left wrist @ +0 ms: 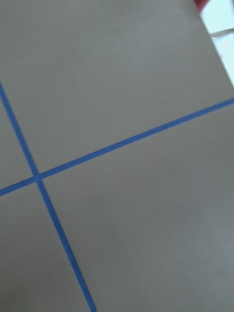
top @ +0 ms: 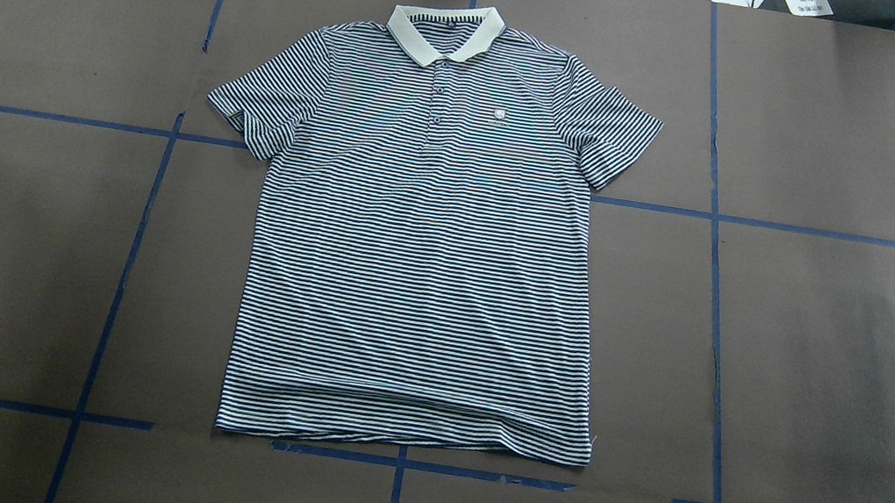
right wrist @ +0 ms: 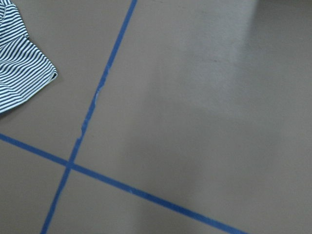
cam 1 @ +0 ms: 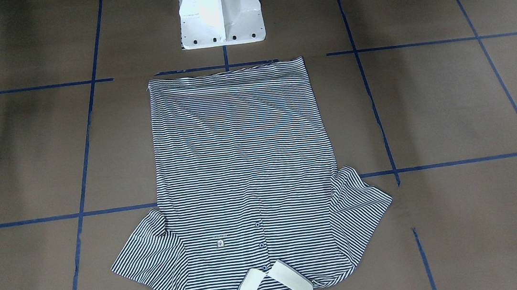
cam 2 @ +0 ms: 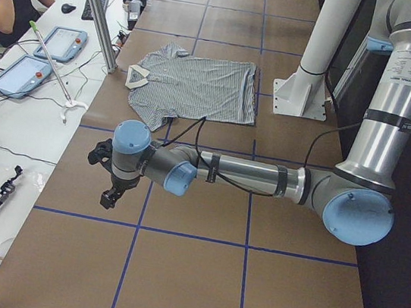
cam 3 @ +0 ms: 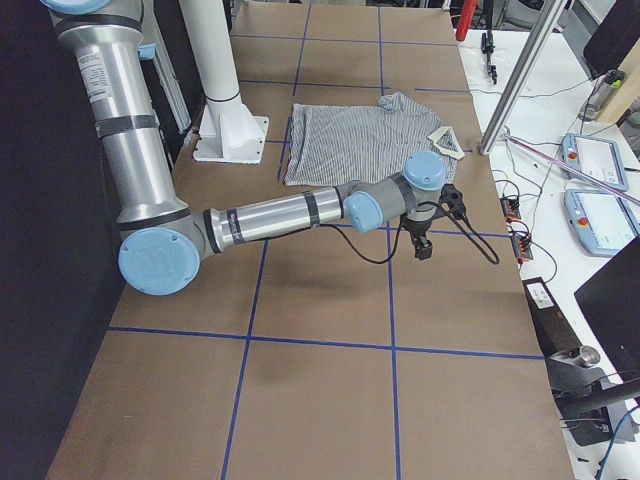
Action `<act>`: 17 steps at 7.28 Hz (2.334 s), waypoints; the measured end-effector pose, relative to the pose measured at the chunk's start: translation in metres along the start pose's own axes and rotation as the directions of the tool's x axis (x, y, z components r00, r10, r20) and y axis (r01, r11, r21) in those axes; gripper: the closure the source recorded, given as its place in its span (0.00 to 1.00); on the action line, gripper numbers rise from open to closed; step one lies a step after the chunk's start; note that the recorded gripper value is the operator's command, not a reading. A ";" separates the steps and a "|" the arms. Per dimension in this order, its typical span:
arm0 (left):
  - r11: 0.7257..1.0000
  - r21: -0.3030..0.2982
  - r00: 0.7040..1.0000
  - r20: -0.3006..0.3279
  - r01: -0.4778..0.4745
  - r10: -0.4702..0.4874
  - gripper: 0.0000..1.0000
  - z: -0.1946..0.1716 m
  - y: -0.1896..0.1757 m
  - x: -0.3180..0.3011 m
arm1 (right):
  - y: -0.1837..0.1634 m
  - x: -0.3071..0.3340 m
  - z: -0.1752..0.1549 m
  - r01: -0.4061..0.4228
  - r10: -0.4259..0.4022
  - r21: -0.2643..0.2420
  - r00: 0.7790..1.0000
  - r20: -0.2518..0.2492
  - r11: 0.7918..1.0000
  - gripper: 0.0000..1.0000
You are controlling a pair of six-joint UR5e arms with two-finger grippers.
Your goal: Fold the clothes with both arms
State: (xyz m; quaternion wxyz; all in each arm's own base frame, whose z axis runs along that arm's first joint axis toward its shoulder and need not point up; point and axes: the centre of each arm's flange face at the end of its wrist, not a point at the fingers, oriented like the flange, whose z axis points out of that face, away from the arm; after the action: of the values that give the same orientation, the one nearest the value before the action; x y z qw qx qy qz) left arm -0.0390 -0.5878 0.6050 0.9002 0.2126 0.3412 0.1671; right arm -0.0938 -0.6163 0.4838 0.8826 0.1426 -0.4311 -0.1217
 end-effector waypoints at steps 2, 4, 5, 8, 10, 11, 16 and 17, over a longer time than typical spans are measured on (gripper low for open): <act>0.997 0.045 0.998 0.004 -0.061 0.061 0.00 0.003 -0.021 0.006 | -0.054 -0.041 0.047 0.014 -0.014 -0.005 1.000 0.016 1.000 0.00; 0.994 0.066 0.996 -0.011 -0.083 0.084 0.00 0.017 -0.050 0.021 | -0.090 -0.090 0.078 -0.026 0.027 -0.015 0.999 0.030 1.000 0.00; 0.992 0.093 0.996 -0.014 -0.090 0.091 0.00 0.019 -0.058 0.027 | -0.099 -0.119 0.103 -0.052 0.052 -0.001 0.999 0.014 0.999 0.00; 0.989 0.147 0.999 -0.030 -0.004 0.009 0.00 0.016 -0.068 0.037 | -0.107 -0.188 0.192 -0.117 0.121 0.076 0.992 -0.044 0.990 0.00; 0.988 0.151 0.999 -0.035 0.014 -0.009 0.00 0.016 -0.067 0.038 | -0.115 -0.206 0.213 -0.117 0.123 0.088 0.990 -0.074 0.989 0.00; 0.988 0.154 0.999 -0.036 0.012 -0.006 0.00 0.017 -0.064 0.038 | -0.116 -0.210 0.219 -0.113 0.121 0.091 0.989 -0.086 0.989 0.00; 0.988 0.156 0.999 -0.037 0.010 -0.004 0.00 0.018 -0.060 0.037 | -0.118 -0.211 0.241 -0.118 0.127 0.077 0.984 -0.125 0.990 0.28; 0.987 0.160 0.999 -0.037 0.007 -0.002 0.00 0.016 -0.061 0.038 | -0.118 -0.211 0.243 -0.120 0.129 0.075 0.983 -0.128 0.990 0.46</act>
State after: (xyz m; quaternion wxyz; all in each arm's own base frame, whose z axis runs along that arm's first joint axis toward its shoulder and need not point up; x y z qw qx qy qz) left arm 0.0085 -0.6275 0.5652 0.8743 0.2804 0.3704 0.1410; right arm -0.4239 -0.6907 0.4311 0.9098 0.1527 -0.3835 -0.0422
